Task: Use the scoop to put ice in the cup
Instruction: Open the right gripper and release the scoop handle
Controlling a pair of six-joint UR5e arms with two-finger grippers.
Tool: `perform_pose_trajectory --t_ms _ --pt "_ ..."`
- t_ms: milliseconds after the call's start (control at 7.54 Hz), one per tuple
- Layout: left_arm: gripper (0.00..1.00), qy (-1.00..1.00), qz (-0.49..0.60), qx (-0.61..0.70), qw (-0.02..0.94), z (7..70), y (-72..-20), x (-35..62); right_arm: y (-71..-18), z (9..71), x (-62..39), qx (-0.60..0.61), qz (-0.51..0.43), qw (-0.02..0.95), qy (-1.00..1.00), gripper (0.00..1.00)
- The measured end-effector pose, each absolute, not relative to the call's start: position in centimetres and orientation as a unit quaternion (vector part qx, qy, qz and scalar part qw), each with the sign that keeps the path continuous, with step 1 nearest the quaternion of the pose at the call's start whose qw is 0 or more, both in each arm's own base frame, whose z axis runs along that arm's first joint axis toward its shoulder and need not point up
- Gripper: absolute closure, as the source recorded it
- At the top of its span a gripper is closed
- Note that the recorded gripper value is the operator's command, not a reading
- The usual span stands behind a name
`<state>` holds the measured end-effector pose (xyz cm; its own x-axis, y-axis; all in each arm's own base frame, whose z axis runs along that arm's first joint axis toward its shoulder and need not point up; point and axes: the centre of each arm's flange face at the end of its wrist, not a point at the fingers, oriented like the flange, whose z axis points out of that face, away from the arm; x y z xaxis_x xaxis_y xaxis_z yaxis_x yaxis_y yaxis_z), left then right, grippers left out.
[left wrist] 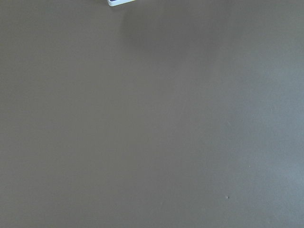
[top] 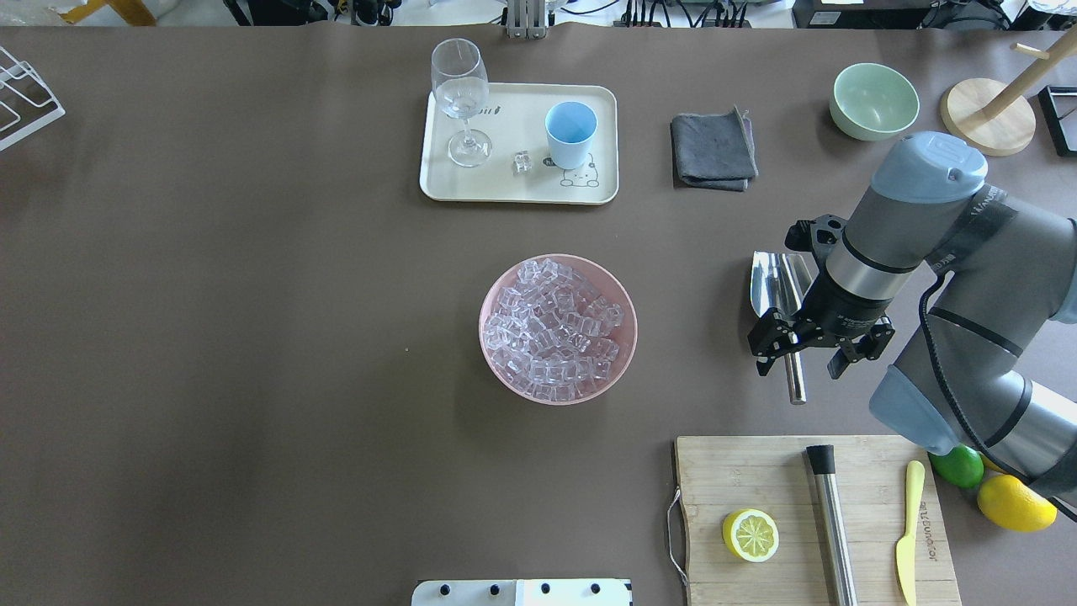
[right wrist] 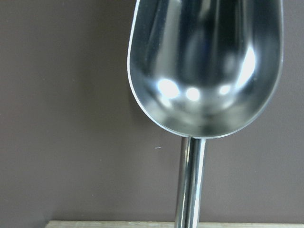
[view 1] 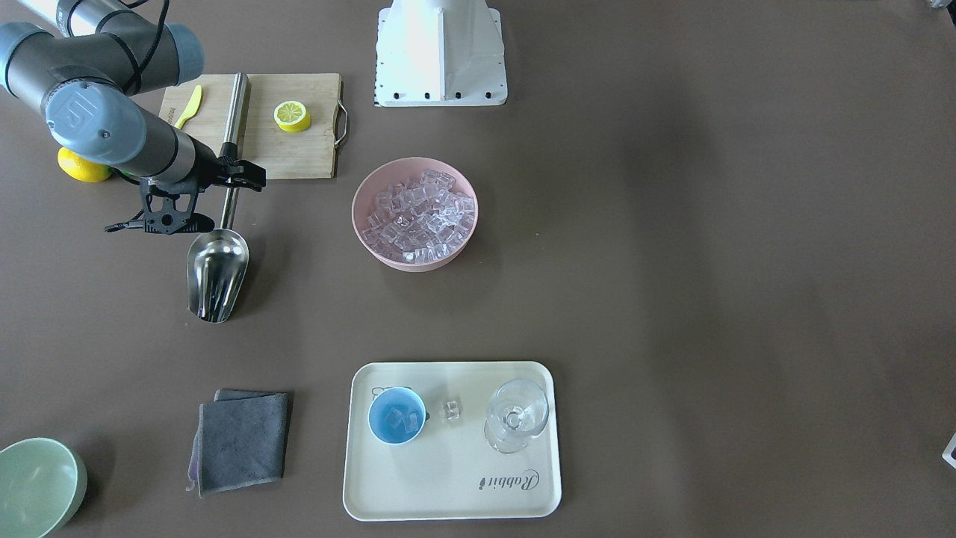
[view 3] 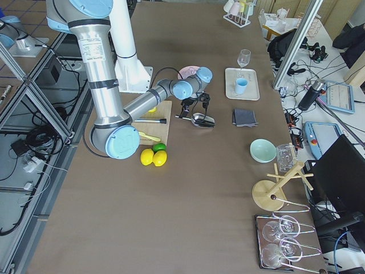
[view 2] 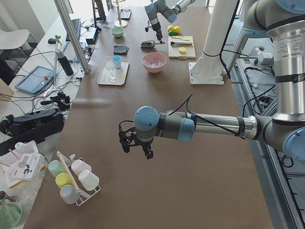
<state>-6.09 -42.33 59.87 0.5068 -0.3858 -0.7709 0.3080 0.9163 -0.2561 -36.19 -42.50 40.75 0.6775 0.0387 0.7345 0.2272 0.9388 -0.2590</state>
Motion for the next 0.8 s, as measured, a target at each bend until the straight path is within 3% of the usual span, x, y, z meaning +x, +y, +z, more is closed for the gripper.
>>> perform_pose_trajectory --t_ms 796 --pt "0.02 0.425 -0.204 -0.030 0.881 60.0 -42.4 -6.5 -46.1 40.9 -30.2 -0.098 -0.065 0.906 -0.407 0.00"
